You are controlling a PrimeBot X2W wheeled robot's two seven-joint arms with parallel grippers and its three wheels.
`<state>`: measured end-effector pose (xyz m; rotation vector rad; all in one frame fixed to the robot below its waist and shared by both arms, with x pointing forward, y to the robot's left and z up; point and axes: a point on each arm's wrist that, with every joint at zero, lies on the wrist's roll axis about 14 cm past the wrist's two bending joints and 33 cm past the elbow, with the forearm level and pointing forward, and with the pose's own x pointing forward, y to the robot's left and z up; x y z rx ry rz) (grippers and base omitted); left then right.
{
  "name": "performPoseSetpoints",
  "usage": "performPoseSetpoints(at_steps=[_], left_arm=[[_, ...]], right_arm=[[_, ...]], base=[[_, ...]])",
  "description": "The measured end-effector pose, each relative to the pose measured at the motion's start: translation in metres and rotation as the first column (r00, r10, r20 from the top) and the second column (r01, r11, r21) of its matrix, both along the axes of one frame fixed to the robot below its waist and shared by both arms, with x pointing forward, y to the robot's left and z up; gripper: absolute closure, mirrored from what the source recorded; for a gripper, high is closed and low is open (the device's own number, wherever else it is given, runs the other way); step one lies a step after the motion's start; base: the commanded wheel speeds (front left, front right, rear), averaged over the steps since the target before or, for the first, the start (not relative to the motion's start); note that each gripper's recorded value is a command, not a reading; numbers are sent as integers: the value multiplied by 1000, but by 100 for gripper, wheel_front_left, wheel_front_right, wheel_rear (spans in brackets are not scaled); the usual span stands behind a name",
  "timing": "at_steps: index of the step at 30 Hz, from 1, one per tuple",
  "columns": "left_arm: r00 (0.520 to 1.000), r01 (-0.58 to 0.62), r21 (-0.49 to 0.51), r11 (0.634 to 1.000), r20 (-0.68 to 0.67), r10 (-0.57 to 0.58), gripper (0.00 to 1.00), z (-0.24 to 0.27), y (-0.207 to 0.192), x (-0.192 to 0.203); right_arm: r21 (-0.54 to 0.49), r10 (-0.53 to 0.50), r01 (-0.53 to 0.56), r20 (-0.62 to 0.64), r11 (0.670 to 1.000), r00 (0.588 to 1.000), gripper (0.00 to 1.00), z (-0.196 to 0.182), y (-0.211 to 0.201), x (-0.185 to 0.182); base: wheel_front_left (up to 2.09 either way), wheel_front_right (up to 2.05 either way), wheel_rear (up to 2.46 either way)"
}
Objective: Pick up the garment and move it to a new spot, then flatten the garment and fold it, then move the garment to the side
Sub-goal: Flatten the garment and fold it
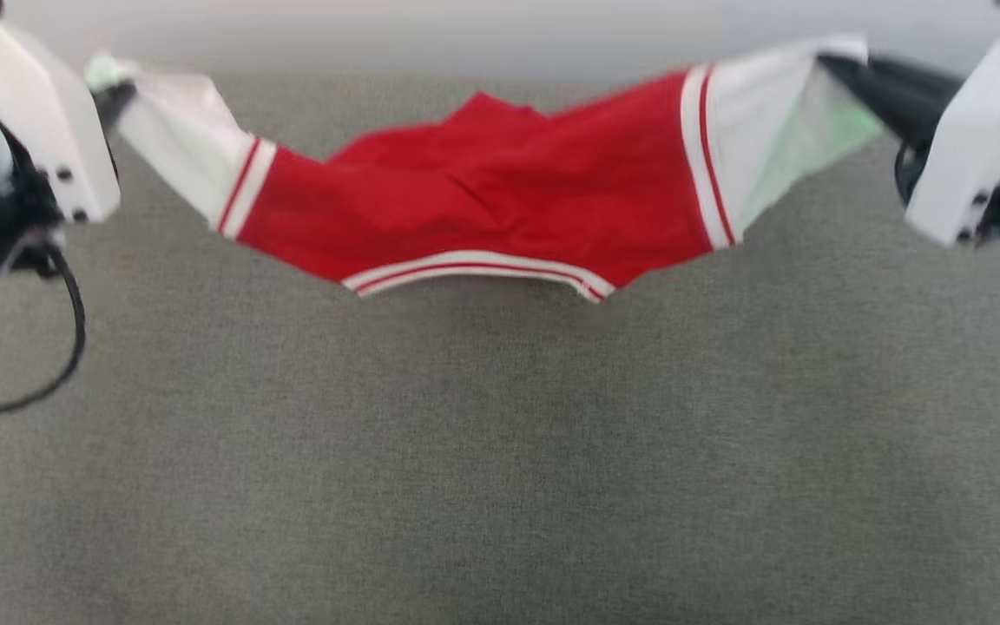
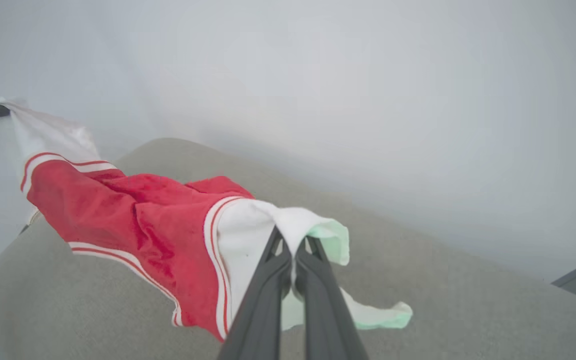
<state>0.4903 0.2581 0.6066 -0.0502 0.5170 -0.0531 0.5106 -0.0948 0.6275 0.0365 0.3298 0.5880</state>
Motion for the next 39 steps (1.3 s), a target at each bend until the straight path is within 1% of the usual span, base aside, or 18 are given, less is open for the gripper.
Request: performPoseSetpoints(at_steps=[5, 8, 11, 15, 19, 22, 24, 26, 27, 30, 31, 34, 35, 38, 39], left_arm=[[986, 35, 32, 999, 161, -39, 100, 65, -9, 9], [972, 54, 43, 998, 227, -62, 100, 92, -16, 14], [958, 66, 57, 996, 276, -79, 100, 114, -21, 18], [947, 73, 68, 995, 307, -91, 100, 130, -25, 21], [931, 75, 91, 993, 350, -102, 100, 147, -29, 28], [917, 85, 96, 992, 383, -115, 100, 151, -36, 41], [909, 86, 81, 993, 402, -111, 100, 153, -40, 52], [894, 77, 101, 992, 433, -113, 100, 155, -41, 65], [885, 71, 94, 993, 454, -106, 100, 158, -42, 73], [839, 55, 107, 993, 534, -104, 100, 171, -45, 95], [822, 58, 114, 992, 558, -112, 100, 174, -48, 102], [745, 34, 138, 990, 656, -117, 100, 187, -50, 120], [710, 18, 156, 988, 694, -123, 100, 193, -50, 124], [632, -17, 179, 984, 764, -128, 100, 199, -48, 136], [617, -19, 179, 984, 776, -130, 100, 195, -48, 140]], right_arm=[[56, -14, 4, 168, 998, 986, 100, 67, 2, 1], [105, -34, 9, 244, 994, 969, 100, 102, 1, 2], [140, -53, 13, 287, 990, 956, 100, 127, 0, 3], [143, -68, 23, 318, 989, 946, 100, 146, -2, 5], [138, -97, 53, 334, 989, 938, 100, 151, -7, 16], [149, -139, 90, 359, 985, 923, 100, 153, -14, 32], [160, -177, 123, 386, 979, 905, 100, 154, -20, 46], [177, -212, 150, 416, 973, 884, 100, 153, -25, 62], [177, -224, 162, 420, 971, 879, 100, 150, -26, 70], [192, -252, 179, 484, 965, 838, 100, 148, -26, 93], [183, -256, 187, 518, 965, 816, 100, 148, -26, 100], [191, -274, 198, 613, 961, 741, 100, 153, -28, 118], [186, -275, 202, 643, 961, 715, 100, 152, -29, 123], [161, -259, 206, 691, 965, 675, 100, 141, -25, 138], [160, -262, 210, 686, 964, 679, 100, 133, -25, 143]], base=[[0, 0, 0], [0, 0, 0], [0, 0, 0], [0, 0, 0], [0, 0, 0], [0, 0, 0], [0, 0, 0], [0, 0, 0], [0, 0, 0], [0, 0, 0], [0, 0, 0], [0, 0, 0], [0, 0, 0], [0, 0, 0], [0, 0, 0]])
